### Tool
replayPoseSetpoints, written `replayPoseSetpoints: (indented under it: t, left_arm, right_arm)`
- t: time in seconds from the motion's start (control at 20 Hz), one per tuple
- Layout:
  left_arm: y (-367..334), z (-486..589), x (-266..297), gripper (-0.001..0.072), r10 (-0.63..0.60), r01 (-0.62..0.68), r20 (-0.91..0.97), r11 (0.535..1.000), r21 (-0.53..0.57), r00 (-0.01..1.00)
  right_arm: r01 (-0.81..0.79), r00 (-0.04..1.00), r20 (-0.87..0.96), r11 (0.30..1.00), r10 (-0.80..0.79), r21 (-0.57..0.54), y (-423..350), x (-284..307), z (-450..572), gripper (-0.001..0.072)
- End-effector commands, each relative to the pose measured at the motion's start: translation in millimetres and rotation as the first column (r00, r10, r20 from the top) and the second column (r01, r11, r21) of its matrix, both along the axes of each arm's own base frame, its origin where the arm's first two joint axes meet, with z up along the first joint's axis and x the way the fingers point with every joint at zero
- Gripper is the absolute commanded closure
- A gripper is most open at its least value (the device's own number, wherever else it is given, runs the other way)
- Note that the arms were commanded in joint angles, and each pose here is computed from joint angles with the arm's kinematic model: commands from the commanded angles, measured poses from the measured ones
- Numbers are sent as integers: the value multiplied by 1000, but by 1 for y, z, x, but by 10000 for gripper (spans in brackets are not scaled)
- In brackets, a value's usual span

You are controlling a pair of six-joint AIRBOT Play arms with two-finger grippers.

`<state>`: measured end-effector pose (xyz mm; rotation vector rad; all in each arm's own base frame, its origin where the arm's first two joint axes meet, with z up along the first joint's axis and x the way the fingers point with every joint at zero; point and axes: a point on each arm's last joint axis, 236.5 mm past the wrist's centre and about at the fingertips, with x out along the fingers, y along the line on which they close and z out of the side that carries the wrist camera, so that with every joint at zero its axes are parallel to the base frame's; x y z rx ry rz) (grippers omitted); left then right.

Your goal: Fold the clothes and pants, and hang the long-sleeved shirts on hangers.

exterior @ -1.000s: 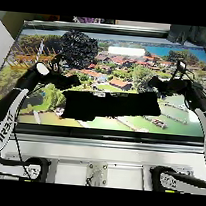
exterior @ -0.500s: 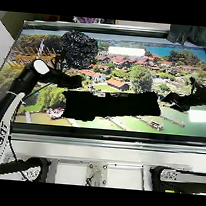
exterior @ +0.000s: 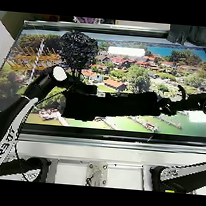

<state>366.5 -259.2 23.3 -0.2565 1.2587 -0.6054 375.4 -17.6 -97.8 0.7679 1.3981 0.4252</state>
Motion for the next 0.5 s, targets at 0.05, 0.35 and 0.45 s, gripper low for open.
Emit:
replayPoseSetpoints:
  t: [0.05,0.35,0.45]
  left_arm:
    - [-5,0,-3,681,0,0,-6,1000,-3,1000]
    - [-5,0,-3,682,-1,1,-6,1000,-3,1000]
    - [-5,0,-3,682,-1,1,-6,1000,-3,1000]
  right_arm:
    - [-33,999,14,999,34,-17,21,10,-13,-8]
    - [-52,998,26,997,53,-54,44,21,-20,221]
    - [-40,999,19,998,41,-55,44,22,-20,652]
